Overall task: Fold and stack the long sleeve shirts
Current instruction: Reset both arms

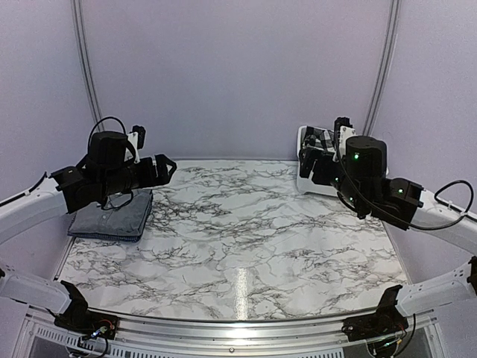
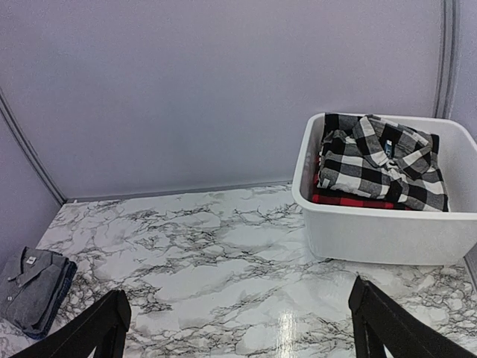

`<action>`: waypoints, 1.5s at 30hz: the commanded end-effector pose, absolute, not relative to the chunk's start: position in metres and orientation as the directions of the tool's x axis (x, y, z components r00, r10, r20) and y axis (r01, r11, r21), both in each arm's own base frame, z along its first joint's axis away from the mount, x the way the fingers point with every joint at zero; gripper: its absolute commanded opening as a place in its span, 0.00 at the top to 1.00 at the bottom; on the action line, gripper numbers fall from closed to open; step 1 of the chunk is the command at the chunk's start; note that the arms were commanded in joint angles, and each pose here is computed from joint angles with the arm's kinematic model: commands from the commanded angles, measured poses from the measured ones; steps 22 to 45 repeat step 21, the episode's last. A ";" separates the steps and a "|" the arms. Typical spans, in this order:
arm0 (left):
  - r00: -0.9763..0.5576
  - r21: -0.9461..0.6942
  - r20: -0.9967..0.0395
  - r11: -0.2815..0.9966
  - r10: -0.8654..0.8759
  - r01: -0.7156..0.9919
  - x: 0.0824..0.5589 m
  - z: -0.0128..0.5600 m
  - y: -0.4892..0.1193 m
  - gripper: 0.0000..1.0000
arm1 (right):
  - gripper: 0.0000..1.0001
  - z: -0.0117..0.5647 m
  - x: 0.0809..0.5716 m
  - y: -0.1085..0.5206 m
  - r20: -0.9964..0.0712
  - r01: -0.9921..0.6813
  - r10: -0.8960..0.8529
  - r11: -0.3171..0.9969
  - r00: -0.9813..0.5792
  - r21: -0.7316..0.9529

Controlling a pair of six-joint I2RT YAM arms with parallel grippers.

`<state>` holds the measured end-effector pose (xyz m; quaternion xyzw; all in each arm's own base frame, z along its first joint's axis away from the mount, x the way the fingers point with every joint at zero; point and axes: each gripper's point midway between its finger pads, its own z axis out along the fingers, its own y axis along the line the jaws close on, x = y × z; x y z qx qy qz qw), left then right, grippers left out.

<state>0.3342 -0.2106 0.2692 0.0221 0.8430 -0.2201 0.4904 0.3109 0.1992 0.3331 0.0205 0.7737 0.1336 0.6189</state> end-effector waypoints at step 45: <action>-0.472 -0.326 -0.864 0.910 -0.177 0.255 0.336 0.286 -0.205 0.01 | 0.01 0.337 0.309 0.194 -0.961 -0.138 0.158 0.972 -0.226 0.192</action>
